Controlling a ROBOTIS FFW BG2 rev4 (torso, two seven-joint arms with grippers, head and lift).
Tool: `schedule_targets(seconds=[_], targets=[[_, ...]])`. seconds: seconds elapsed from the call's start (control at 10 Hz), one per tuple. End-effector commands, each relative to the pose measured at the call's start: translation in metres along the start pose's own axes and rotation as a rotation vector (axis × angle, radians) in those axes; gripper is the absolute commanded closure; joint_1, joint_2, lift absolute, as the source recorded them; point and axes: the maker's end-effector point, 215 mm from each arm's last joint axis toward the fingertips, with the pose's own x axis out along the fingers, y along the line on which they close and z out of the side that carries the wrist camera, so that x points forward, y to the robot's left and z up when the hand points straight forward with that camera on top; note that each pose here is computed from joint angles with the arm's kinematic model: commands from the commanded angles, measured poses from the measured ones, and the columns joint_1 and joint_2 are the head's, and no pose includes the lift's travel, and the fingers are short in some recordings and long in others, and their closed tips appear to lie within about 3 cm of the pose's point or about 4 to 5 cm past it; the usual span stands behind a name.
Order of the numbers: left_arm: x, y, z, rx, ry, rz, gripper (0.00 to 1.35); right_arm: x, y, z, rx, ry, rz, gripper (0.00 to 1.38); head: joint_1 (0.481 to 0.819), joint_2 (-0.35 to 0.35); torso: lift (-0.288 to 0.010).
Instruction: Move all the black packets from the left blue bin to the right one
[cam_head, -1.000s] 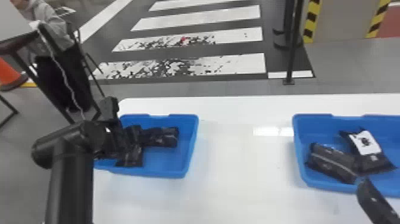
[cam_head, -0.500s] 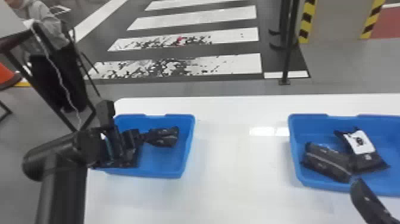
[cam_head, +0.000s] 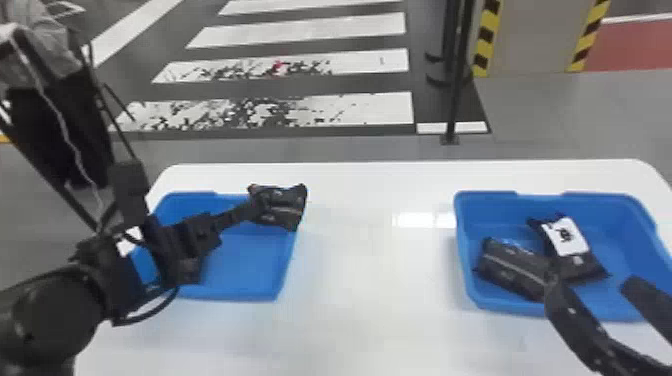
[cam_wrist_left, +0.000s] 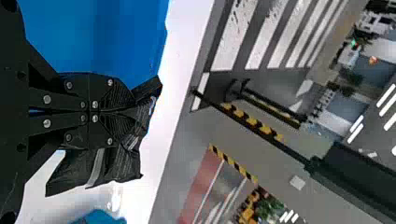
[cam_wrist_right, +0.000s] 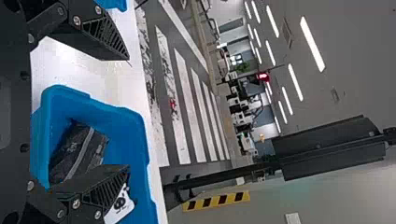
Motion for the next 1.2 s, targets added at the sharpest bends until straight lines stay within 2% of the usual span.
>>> schedule_targets(seconds=[0.0, 0.3, 0.5, 0.9, 1.1], targets=[[-0.004, -0.047, 0.004, 0.003, -0.049, -0.101, 1.21, 0.008, 0.013, 0.009, 0.016, -0.018, 0.042, 0.22, 0.695, 0.132, -0.154], [0.007, -0.144, 0.000, -0.002, -0.061, -0.326, 1.21, 0.027, 0.074, 0.014, 0.128, -0.019, 0.211, 0.22, 0.695, 0.079, -0.154], [0.013, -0.183, -0.009, -0.008, -0.036, -0.417, 1.21, 0.036, 0.097, 0.006, 0.162, 0.005, 0.295, 0.22, 0.695, 0.063, -0.154], [0.016, -0.228, -0.034, -0.023, 0.028, -0.516, 1.21, 0.056, 0.118, 0.011, 0.183, -0.011, 0.385, 0.22, 0.695, 0.026, -0.154], [0.013, -0.247, -0.048, -0.043, 0.061, -0.564, 1.21, 0.067, 0.122, 0.006, 0.216, -0.005, 0.409, 0.22, 0.695, 0.013, -0.154]])
